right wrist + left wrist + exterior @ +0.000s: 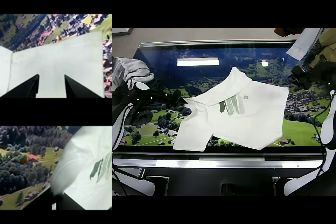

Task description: Fold the clothes and pants, and hang the long-sleeved shirts on hangers.

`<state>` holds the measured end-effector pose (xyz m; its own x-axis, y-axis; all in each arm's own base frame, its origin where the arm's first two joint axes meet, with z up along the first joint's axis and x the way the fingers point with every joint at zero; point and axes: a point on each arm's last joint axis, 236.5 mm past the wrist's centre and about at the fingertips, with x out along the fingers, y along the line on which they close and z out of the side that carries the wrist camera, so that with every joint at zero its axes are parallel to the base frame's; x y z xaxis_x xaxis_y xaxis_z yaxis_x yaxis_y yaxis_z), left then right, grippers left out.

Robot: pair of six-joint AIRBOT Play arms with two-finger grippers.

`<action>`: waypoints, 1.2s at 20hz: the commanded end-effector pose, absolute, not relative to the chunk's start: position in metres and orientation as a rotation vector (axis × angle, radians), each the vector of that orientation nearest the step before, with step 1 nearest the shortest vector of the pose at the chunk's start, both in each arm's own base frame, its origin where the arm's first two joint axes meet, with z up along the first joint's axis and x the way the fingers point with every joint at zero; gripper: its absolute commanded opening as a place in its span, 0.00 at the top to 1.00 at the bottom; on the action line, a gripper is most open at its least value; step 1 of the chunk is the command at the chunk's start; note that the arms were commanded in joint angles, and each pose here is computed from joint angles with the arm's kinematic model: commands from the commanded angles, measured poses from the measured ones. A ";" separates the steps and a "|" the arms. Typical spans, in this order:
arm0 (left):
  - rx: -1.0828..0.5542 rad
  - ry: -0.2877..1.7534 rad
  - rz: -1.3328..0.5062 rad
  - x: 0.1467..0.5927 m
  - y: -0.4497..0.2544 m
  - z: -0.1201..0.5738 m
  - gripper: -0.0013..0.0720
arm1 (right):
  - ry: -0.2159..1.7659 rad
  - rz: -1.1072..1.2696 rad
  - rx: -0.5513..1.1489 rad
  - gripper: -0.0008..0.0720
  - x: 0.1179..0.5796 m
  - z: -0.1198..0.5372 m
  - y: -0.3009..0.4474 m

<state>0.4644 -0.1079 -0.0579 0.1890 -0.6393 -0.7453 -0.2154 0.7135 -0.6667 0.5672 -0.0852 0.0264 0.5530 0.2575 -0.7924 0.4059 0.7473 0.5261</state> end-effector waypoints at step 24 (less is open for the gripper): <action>-0.751 1.400 -0.350 0.460 -0.106 -0.062 0.96 | 1.486 -0.065 0.789 0.52 0.253 -0.117 0.063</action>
<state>0.4600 -0.1064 -0.0612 0.1690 -0.6340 -0.7546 -0.2061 0.7260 -0.6561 0.2374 0.0625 -0.1078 0.0623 0.4779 -0.8762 0.4957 0.7472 0.4427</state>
